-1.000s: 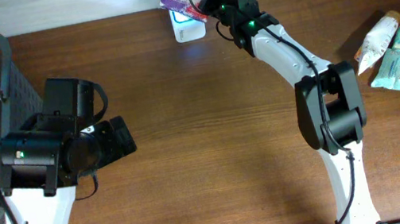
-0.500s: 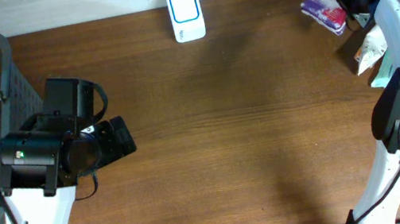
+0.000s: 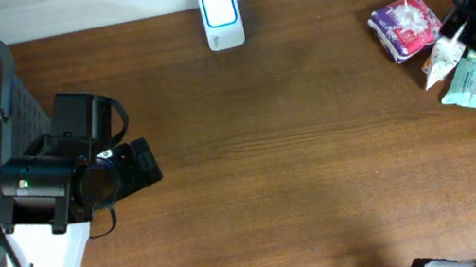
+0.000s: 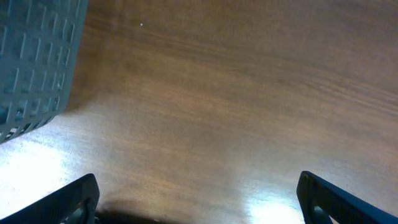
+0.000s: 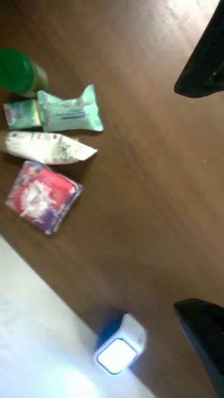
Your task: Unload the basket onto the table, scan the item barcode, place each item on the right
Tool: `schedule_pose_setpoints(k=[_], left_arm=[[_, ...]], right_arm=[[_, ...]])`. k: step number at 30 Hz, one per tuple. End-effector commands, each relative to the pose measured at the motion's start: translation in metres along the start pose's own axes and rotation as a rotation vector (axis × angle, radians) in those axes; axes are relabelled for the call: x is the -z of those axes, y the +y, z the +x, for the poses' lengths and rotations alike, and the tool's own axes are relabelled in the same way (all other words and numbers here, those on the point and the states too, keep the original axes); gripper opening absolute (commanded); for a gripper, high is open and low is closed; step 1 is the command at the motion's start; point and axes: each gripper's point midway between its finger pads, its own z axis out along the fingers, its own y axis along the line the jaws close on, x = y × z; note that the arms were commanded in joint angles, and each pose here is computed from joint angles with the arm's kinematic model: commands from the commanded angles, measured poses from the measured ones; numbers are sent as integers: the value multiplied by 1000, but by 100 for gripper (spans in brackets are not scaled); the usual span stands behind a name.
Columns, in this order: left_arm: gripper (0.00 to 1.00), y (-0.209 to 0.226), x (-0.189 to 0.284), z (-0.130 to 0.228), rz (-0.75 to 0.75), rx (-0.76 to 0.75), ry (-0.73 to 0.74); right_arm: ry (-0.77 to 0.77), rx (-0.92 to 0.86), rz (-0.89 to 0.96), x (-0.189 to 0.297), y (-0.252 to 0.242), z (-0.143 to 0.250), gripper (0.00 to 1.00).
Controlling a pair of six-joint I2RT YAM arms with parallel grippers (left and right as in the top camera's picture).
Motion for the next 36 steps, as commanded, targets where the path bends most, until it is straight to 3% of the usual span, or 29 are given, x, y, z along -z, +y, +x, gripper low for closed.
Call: schedule_pose_setpoints(k=[1,3,6,13,16,20,24,30,36], left_arm=[[99,0,2,-1,-2,8,-9],[99,0,2,-1,-2,7,-9],[99,0,2,-1,-2,7,-9],[99,0,2,-1,-2,7,-9],[99,0,2,-1,-2,8,-9],[99,1,2,-1,-3,7,-9],[99,0,2,-1,-2,7,-9],[99,0,2,-1,-2,7,-9],[99,0,2,-1,-2,7,-9]], right_arm=[[-13,79,-31,21,-8,42,99],[46,84,-44,21,-23,82,99],[280,77,15,10,-51,151,99],[500,89,155,-20,-66,170,99],[526,90,152,-17,-66,176,99],[371,219,40,-20,-31,161,99],[128,397,-57,22,-11,155,99],[20,374,-79,37,-25,152,98],[-195,252,-141,-11,-73,190,99]])
